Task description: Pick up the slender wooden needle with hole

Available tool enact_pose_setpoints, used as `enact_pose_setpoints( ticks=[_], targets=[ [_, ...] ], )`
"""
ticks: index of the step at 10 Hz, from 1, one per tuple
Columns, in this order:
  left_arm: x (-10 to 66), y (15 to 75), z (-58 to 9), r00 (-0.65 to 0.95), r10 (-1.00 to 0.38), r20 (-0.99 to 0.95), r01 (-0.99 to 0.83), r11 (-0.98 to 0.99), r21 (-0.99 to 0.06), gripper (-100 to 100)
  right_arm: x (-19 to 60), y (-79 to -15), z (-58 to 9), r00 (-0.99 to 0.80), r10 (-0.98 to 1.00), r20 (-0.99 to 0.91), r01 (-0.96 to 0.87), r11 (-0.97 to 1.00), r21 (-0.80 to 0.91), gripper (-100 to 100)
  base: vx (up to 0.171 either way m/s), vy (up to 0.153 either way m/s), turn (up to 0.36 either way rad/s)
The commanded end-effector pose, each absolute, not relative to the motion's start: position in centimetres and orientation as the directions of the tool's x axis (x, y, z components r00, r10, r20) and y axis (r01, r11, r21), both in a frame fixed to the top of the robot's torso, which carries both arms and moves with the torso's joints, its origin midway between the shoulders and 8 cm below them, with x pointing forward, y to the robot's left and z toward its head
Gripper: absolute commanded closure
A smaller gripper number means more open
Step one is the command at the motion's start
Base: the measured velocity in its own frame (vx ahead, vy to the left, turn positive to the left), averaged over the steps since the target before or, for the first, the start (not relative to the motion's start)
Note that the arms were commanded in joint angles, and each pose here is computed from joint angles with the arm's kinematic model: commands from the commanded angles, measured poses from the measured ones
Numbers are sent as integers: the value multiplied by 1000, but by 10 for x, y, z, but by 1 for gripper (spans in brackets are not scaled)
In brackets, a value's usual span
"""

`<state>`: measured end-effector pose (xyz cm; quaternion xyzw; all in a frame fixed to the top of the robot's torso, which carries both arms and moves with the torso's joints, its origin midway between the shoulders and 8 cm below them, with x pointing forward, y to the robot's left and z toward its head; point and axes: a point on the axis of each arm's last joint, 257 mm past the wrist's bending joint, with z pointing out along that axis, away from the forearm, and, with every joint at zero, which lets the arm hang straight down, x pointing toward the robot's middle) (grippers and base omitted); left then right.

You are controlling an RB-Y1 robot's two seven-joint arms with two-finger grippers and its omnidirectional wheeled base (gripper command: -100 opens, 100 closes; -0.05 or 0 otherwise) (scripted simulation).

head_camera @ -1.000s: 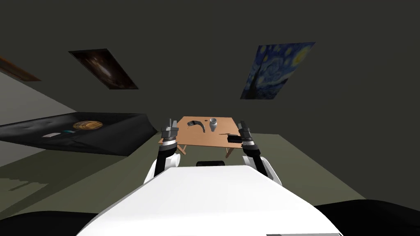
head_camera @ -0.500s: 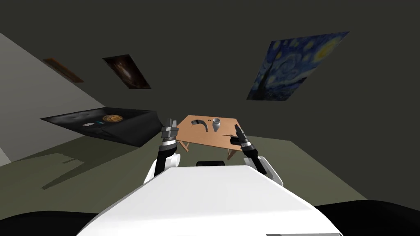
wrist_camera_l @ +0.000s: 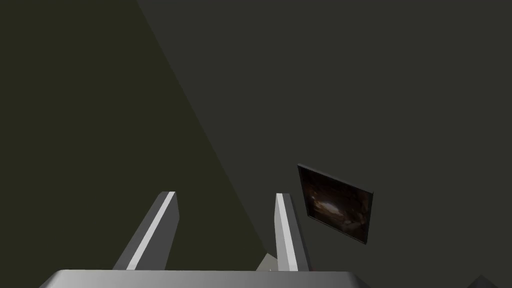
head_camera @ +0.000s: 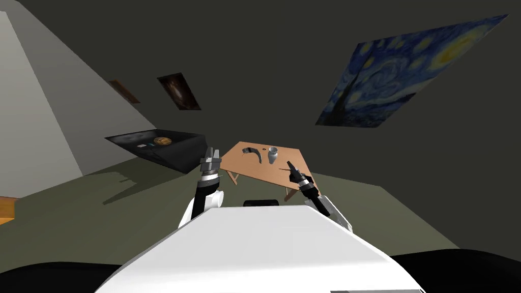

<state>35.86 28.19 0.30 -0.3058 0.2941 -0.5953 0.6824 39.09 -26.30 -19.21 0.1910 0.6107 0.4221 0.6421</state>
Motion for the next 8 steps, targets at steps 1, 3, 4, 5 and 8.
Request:
enact_pose_setpoints(
  ticks=[1, 3, 4, 5, 8],
  targets=[
    [359, 282, 3, 118, -992, -37, 633, 104, -767, 0, 388, -261, -227, -171, 721, -671, -268, 622, 736, -100, -17, -11, 388],
    [359, 282, 3, 118, -992, -37, 633, 104, -767, 0, 383, -265, -255, -223, 678, -700, -237, 659, 714, -100, -15, -16, 297],
    [359, 282, 3, 118, -992, -37, 632, 104, -768, 0, 377, -265, -275, -268, 634, -726, -228, 690, 687, -100, -10, -5, 276],
    [359, 282, 3, 118, -992, -37, 633, 104, -767, 0, 376, -268, -281, -274, 633, -724, -215, 693, 688, -100, -8, -9, 128],
    [359, 282, 3, 118, -992, -37, 633, 104, -767, 0, 366, -276, -313, -331, 585, -741, -182, 731, 658, -100, -5, -2, 162]
  ],
)
